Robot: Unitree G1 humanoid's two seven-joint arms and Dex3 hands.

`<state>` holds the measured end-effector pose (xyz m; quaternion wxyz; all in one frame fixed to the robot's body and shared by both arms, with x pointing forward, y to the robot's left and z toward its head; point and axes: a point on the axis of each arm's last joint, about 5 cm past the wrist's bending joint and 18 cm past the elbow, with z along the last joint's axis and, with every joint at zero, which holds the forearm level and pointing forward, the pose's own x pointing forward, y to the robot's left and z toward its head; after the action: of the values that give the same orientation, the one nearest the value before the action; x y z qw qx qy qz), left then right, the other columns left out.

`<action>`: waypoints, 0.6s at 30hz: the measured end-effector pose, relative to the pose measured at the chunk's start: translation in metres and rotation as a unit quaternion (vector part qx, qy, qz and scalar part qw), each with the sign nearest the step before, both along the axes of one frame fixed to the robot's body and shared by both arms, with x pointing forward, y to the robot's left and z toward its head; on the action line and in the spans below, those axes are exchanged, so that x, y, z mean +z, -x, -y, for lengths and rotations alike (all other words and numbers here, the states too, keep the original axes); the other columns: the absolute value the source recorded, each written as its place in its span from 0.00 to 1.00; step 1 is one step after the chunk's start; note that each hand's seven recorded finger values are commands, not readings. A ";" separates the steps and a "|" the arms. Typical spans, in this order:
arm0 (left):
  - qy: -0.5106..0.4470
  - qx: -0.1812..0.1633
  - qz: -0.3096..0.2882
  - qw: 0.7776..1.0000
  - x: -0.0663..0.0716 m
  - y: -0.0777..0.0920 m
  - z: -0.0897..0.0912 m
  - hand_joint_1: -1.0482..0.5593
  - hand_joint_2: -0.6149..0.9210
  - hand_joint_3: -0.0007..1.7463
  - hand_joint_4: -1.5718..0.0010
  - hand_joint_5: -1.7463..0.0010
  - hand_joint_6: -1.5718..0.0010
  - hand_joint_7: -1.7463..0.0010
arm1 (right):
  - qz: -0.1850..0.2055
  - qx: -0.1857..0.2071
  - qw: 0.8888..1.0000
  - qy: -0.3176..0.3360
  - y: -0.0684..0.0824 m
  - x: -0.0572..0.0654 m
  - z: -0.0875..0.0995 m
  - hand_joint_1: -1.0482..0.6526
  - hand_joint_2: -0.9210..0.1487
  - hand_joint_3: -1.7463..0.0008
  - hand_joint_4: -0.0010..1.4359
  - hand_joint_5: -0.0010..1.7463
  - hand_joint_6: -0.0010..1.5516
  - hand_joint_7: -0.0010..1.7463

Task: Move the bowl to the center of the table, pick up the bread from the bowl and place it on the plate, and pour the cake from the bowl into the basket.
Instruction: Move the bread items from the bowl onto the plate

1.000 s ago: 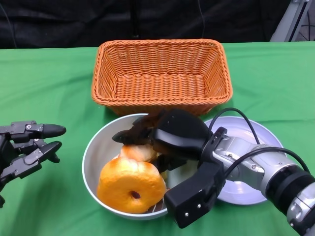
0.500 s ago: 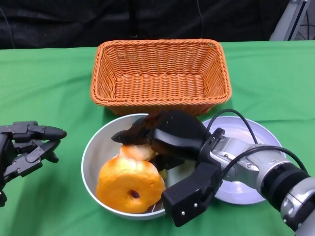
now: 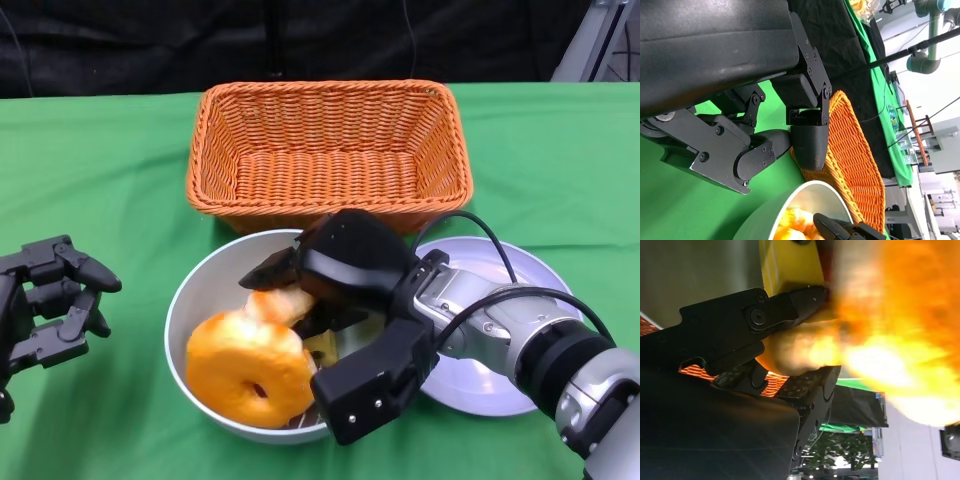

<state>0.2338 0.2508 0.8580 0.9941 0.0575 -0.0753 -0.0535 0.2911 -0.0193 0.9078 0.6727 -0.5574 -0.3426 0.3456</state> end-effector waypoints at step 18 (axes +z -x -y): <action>-0.001 -0.003 0.006 1.000 -0.001 0.001 0.002 0.57 0.75 0.58 0.43 0.17 0.39 0.37 | 0.057 -0.018 0.989 -0.136 -0.008 0.011 0.023 0.46 0.09 1.00 0.56 0.59 0.76 0.01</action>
<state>0.2332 0.2490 0.8569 0.9933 0.0589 -0.0814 -0.0567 0.2994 -0.0427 0.9188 0.7280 -0.4855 -0.4141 0.2507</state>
